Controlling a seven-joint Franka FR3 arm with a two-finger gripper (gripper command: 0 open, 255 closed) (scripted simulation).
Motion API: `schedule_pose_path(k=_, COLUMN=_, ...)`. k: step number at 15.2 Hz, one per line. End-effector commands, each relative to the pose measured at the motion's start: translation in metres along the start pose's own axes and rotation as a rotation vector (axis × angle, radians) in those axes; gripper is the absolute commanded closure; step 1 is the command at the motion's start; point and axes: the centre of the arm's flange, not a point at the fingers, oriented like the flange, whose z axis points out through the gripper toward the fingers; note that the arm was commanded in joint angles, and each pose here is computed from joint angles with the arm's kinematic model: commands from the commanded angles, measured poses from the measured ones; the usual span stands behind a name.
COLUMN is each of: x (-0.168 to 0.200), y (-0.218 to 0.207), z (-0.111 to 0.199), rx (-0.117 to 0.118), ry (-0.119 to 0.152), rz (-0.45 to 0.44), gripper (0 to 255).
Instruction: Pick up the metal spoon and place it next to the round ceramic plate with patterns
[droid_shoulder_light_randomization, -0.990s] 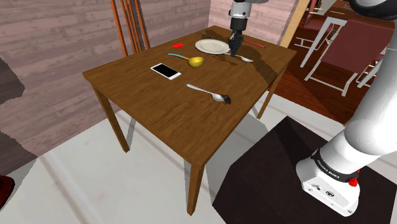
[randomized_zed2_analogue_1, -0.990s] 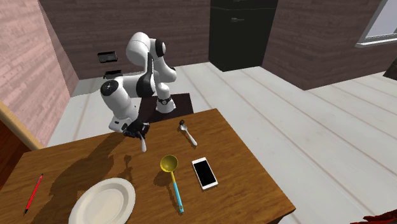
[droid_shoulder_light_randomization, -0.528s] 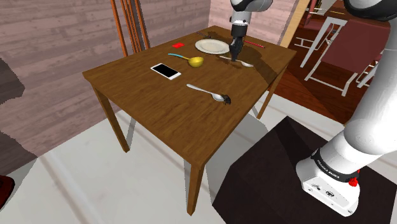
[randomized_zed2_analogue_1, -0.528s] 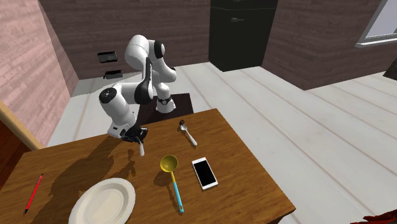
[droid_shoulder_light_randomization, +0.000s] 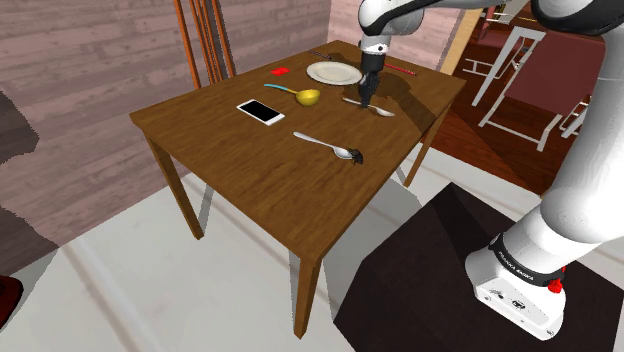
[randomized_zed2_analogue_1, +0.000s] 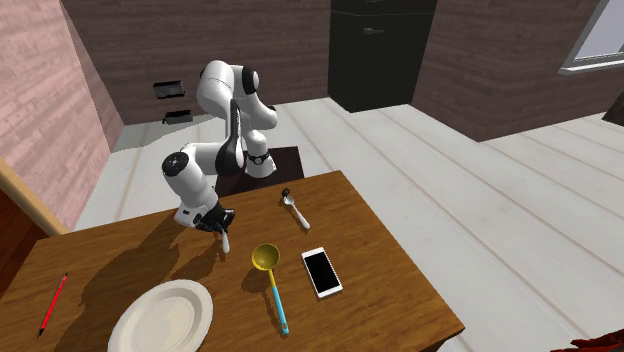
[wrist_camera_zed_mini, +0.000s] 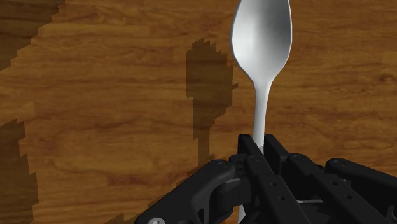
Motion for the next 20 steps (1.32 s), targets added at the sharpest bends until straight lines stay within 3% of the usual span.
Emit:
schedule_pose_path(k=1, x=0.001, y=0.001, z=0.003, rx=0.0, ry=0.001, rz=0.0, gripper=255)
schedule_pose_path(k=7, x=0.001, y=0.001, z=0.003, rx=0.0, ry=0.0, rz=0.0, gripper=255)
schedule_pose_path(k=8, x=0.001, y=0.001, z=0.003, rx=0.0, ry=0.0, rz=0.0, gripper=0)
schedule_pose_path(k=13, x=0.001, y=0.001, z=0.003, rx=0.0, ry=0.0, rz=0.0, gripper=0)
schedule_pose_path(k=17, x=0.001, y=0.001, z=-0.047, rx=0.0, ry=0.001, rz=0.0, gripper=0)
schedule_pose_path(k=20, x=0.001, y=0.001, z=-0.047, rx=0.0, ry=0.001, rz=0.0, gripper=0)
